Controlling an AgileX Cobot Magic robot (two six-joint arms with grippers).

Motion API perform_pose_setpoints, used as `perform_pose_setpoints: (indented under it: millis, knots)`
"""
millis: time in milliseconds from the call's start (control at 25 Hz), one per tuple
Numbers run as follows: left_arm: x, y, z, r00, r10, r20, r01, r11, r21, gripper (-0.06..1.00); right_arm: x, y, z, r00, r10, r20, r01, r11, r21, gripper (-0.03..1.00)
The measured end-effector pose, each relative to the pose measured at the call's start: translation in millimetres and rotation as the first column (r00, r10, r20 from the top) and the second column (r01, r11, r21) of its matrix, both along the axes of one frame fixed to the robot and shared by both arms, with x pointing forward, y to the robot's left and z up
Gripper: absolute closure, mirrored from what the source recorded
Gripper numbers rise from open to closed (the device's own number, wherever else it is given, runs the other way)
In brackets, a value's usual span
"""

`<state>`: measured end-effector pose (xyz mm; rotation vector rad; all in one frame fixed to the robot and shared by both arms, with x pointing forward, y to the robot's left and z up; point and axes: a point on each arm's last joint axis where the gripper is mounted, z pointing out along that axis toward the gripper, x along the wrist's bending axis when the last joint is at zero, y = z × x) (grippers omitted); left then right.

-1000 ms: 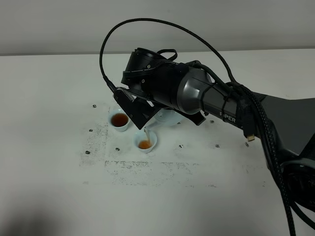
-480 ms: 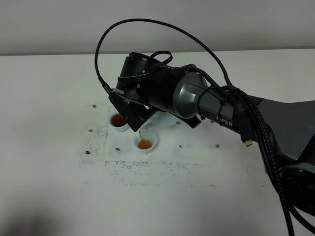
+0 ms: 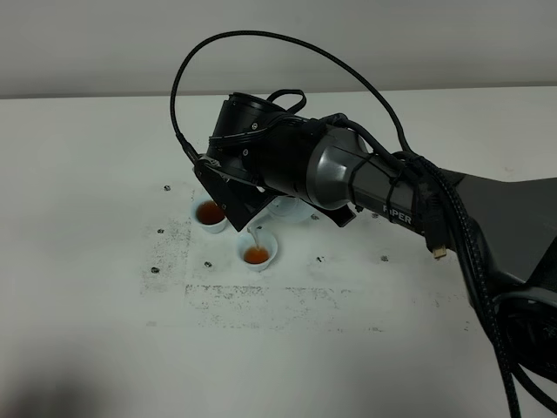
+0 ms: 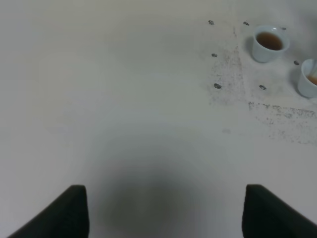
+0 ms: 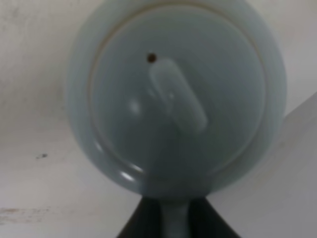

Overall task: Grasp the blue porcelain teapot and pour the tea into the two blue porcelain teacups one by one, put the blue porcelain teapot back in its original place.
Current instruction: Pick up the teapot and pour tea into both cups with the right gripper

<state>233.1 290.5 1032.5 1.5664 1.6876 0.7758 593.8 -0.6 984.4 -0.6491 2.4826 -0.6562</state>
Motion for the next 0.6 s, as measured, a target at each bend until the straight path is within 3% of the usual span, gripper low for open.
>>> perform_pose_setpoints:
  millis: [600]
  knots:
    - [0, 0, 0, 1.0, 0.0, 0.0, 0.0, 1.0, 0.0, 0.33, -9, -9, 11, 1.0, -0.002, -0.002, 0.002, 1.0, -0.002, 0.93]
